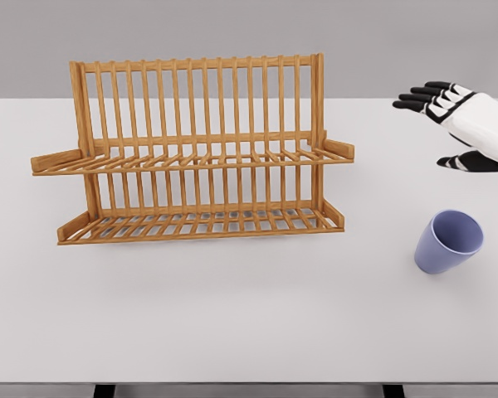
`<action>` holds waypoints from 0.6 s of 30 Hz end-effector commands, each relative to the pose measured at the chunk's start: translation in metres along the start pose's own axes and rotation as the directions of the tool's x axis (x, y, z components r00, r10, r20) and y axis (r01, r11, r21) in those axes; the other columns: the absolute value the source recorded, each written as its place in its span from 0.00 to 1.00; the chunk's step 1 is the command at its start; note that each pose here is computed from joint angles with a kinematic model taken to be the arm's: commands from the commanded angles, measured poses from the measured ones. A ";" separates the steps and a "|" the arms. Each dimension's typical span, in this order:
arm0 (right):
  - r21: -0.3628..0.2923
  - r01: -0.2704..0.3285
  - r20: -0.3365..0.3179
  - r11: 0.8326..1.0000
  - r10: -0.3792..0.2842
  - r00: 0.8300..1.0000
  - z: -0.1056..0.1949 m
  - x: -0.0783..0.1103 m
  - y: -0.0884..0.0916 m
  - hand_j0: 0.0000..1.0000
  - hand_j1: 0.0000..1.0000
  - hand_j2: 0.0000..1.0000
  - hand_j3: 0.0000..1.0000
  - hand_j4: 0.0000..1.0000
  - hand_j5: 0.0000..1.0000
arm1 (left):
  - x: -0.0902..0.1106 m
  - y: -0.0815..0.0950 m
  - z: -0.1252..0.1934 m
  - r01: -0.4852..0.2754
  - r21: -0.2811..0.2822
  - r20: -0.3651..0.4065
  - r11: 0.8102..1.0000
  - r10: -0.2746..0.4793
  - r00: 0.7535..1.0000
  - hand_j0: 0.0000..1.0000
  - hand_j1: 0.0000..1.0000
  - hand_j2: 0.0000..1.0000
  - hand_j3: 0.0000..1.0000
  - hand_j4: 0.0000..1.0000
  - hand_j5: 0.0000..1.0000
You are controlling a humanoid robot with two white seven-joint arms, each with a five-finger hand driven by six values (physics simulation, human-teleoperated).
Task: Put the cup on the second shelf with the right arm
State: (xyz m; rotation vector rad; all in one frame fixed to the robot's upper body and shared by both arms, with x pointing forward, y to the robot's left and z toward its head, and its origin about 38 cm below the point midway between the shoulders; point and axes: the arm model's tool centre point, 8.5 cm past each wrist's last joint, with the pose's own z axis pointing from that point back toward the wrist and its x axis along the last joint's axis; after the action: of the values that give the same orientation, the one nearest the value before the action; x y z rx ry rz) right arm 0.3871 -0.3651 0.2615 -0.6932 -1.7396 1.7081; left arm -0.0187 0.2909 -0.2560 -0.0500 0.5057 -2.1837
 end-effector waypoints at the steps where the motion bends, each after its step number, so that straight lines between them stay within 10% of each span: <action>1: -0.001 0.008 0.001 1.000 -0.008 1.000 0.000 0.000 0.000 1.00 1.00 1.00 1.00 1.00 1.00 | 0.000 0.000 0.000 0.000 -0.001 0.000 1.000 0.000 1.000 1.00 1.00 1.00 1.00 1.00 1.00; 12: 0.023 0.000 -0.027 1.000 0.000 1.000 0.020 -0.005 -0.029 1.00 1.00 1.00 1.00 1.00 1.00 | 0.000 0.000 0.000 0.000 -0.001 0.000 1.000 0.000 1.000 1.00 1.00 1.00 1.00 1.00 1.00; 18: -0.031 0.269 0.080 0.963 -0.266 0.961 0.042 -0.004 -0.028 1.00 1.00 1.00 1.00 1.00 1.00 | 0.000 0.000 0.000 0.000 -0.001 0.000 1.000 0.000 1.000 1.00 1.00 1.00 1.00 1.00 1.00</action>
State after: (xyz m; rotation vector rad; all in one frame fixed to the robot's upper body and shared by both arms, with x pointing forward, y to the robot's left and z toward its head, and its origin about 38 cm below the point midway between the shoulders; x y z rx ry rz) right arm 0.3627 -0.3921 0.2758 -0.4690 -1.7791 1.5829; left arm -0.0188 0.2909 -0.2560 -0.0505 0.5059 -2.1836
